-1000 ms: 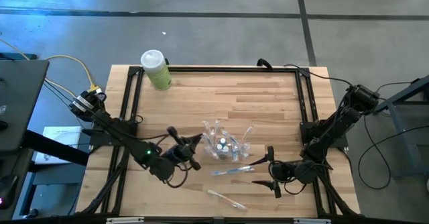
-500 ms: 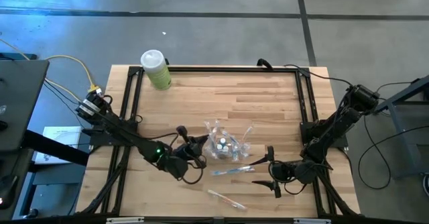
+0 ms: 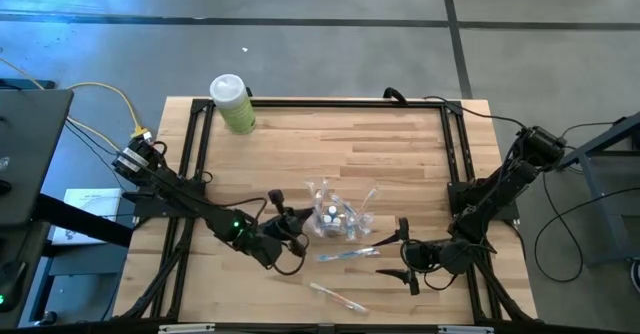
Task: Pick & Place toothbrushing station
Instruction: Put the blue toothbrush into the transparent organizer
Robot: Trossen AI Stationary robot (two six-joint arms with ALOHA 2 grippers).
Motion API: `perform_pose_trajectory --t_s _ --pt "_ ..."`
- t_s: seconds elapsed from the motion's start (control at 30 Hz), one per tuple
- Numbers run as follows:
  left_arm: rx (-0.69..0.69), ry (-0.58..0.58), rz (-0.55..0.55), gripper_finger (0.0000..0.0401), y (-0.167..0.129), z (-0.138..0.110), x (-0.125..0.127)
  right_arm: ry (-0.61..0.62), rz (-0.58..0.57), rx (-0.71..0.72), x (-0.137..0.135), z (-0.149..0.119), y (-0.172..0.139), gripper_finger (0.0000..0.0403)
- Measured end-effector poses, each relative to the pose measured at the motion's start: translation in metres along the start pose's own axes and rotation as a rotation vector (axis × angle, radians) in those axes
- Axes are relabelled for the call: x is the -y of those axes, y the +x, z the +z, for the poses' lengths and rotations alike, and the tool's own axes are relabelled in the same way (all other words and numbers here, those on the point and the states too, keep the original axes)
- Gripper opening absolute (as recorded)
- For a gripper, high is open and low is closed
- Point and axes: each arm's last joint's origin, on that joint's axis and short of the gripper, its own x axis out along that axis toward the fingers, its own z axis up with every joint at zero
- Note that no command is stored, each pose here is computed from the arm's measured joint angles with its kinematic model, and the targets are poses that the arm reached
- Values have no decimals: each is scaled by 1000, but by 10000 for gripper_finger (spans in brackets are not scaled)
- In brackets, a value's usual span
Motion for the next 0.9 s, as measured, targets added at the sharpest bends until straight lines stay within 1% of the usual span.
perform_pose_trajectory --t_s 0.13,0.23,0.33,0.47,0.53,0.6,0.67,0.77,0.83,0.9 --pt "1 14 6 3 -2 -1 1 0 0 0 0 0 0 290" --pt "3 19 -2 12 -3 -1 2 0 0 0 0 0 0 290" --pt "4 26 -13 34 -6 -2 4 0 0 0 0 0 0 290" --pt "8 51 -42 77 -12 -3 9 0 0 0 0 0 0 290" --pt "18 50 -37 96 -16 -3 11 0 0 0 0 0 0 290" --pt "42 60 4 111 -22 -1 13 0 0 0 0 0 0 290" --pt "73 92 69 118 -30 3 15 -14 0 0 0 0 0 290" --pt "106 161 159 121 -44 9 18 -61 -12 2 0 0 -1 290" --pt "123 177 205 121 -56 13 21 -78 -30 6 -1 0 -3 290" --pt "135 176 229 121 -66 17 23 -81 -22 8 -4 0 -5 290"
